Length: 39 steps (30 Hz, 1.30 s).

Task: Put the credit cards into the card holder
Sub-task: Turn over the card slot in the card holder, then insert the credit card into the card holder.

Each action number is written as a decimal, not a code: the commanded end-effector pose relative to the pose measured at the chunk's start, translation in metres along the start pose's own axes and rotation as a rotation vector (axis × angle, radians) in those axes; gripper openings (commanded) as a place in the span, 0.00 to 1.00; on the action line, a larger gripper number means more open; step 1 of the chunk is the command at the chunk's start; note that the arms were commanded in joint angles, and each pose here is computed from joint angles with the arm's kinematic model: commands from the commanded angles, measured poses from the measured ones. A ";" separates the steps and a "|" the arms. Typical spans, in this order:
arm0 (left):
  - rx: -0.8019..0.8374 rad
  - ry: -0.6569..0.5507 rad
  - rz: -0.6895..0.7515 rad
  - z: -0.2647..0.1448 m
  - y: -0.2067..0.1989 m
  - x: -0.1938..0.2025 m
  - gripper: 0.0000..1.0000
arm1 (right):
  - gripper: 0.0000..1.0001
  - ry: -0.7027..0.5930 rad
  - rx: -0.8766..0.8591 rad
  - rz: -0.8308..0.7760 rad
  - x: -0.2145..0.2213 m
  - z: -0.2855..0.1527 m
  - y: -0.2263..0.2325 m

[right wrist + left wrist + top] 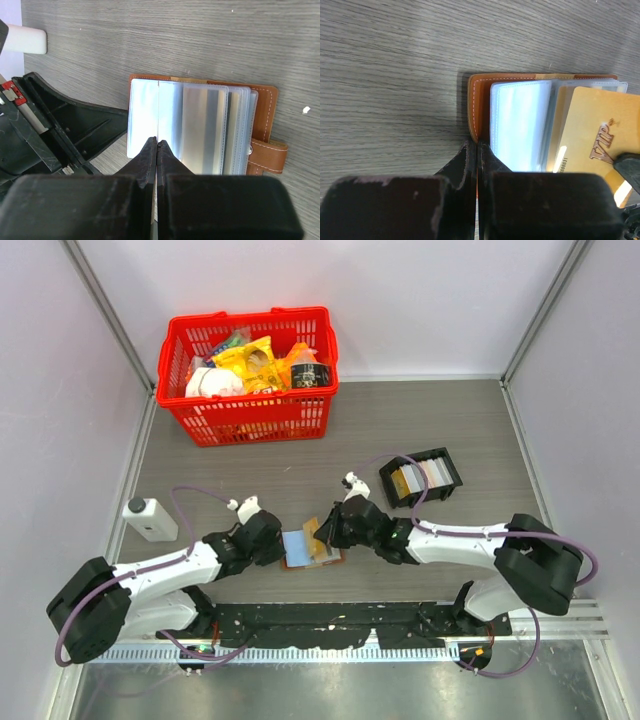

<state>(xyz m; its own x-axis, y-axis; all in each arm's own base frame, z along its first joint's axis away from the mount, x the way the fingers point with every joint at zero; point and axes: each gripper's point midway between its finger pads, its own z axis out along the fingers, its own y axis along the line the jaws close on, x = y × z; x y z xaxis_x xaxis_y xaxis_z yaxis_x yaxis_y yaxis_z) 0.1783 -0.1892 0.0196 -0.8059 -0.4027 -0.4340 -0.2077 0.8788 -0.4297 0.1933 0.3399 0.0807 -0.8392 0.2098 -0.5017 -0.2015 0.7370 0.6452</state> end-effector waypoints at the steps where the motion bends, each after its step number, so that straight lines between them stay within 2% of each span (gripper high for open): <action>1: -0.073 -0.005 0.014 0.004 0.023 0.006 0.00 | 0.01 -0.031 -0.027 0.041 -0.002 -0.002 0.001; 11: -0.063 0.004 0.018 0.006 0.022 0.008 0.00 | 0.01 0.020 -0.026 0.082 0.012 0.015 -0.020; 15: -0.057 0.009 0.020 0.006 0.021 0.009 0.00 | 0.01 0.083 -0.024 0.104 0.028 0.022 -0.027; 28: -0.069 0.008 0.028 0.008 0.020 0.008 0.00 | 0.01 0.147 0.018 0.135 0.046 0.023 -0.041; 36: -0.065 -0.003 0.027 0.005 0.018 0.005 0.00 | 0.01 0.116 0.076 0.114 0.044 0.015 -0.052; 39: -0.059 -0.004 0.022 0.005 0.017 0.004 0.00 | 0.01 0.143 0.112 0.091 0.049 0.018 -0.058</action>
<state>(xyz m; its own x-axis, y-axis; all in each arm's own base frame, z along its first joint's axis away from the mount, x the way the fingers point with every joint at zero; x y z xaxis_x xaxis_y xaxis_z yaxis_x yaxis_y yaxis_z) 0.1817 -0.1900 0.0196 -0.7966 -0.4086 -0.4455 -0.2057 0.8762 -0.4359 0.1921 0.3354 0.0372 -0.8848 0.2725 -0.3780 -0.0850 0.7031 0.7060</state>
